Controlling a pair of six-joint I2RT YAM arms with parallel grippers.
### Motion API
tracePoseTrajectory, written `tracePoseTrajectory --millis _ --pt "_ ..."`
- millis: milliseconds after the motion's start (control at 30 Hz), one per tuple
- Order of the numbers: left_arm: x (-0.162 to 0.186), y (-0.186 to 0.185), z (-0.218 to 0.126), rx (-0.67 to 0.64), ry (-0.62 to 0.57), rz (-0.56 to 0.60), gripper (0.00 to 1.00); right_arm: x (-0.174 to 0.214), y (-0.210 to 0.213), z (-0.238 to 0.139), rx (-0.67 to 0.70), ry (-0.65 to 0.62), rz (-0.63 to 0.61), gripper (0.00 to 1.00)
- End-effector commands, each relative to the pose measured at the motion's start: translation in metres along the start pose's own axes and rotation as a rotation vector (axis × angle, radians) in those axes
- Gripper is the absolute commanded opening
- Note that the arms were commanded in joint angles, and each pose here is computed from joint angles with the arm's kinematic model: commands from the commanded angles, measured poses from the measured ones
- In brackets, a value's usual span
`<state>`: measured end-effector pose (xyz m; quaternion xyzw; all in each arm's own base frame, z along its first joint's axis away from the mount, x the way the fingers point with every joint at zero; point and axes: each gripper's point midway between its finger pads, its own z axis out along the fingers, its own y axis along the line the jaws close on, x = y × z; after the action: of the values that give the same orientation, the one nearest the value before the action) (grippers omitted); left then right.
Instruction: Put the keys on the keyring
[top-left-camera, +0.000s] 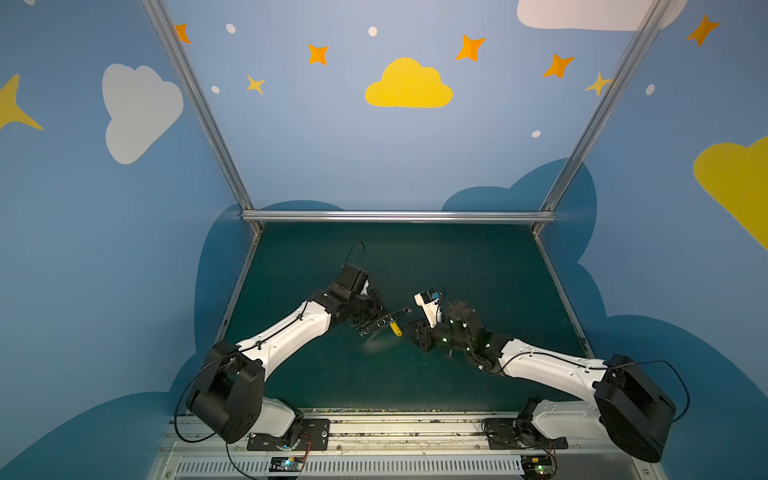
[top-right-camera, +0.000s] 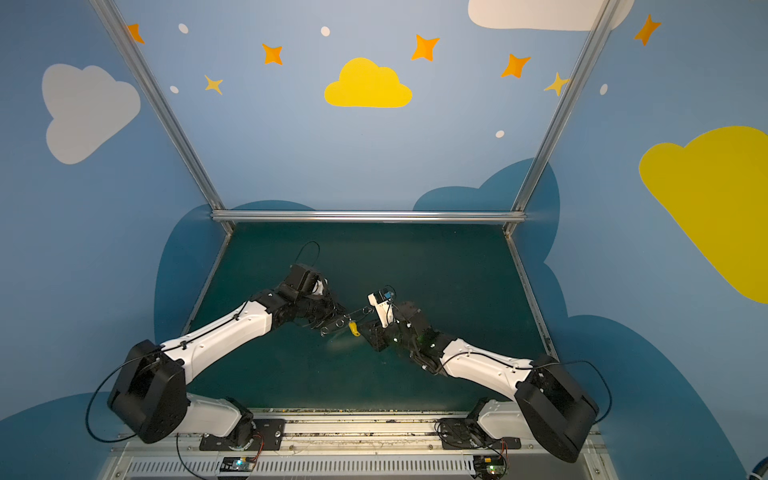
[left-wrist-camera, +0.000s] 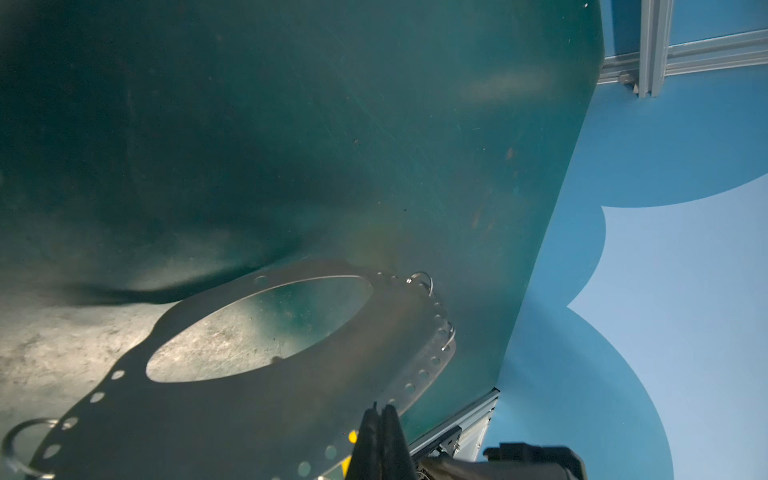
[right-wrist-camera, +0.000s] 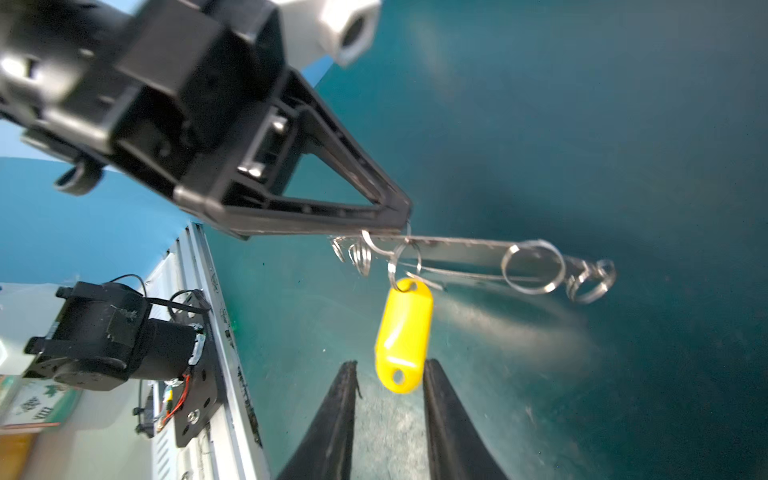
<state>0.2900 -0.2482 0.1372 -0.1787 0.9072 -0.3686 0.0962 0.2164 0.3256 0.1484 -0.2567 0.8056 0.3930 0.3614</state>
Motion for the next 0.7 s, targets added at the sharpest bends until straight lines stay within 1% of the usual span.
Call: tracePoseTrajectory --millis 0,167,367,467,567,600,667 --pt "0.0 -0.006 0.001 0.02 0.022 0.01 0.04 -0.009 -0.002 0.004 0.067 -0.038 -0.081 0.3" --pt "-0.001 -0.01 -0.001 0.033 0.012 0.005 0.04 -0.011 -0.006 0.015 0.133 -0.063 -0.128 0.31" --pt "0.001 -0.011 0.0 0.045 0.024 -0.005 0.04 -0.012 -0.003 0.029 0.156 -0.065 -0.177 0.37" --pt "0.001 -0.011 0.0 0.048 0.024 -0.007 0.04 -0.01 -0.002 0.034 0.153 -0.063 -0.181 0.37" --pt "0.002 -0.012 0.0 0.051 0.025 -0.008 0.04 -0.001 -0.008 0.039 0.171 -0.035 -0.179 0.36" --pt "0.001 -0.013 -0.001 0.055 0.025 -0.008 0.04 -0.011 -0.005 0.041 0.168 -0.054 -0.177 0.36" --pt "0.002 -0.014 -0.001 0.057 0.025 -0.007 0.04 -0.009 -0.007 0.043 0.178 -0.049 -0.177 0.35"
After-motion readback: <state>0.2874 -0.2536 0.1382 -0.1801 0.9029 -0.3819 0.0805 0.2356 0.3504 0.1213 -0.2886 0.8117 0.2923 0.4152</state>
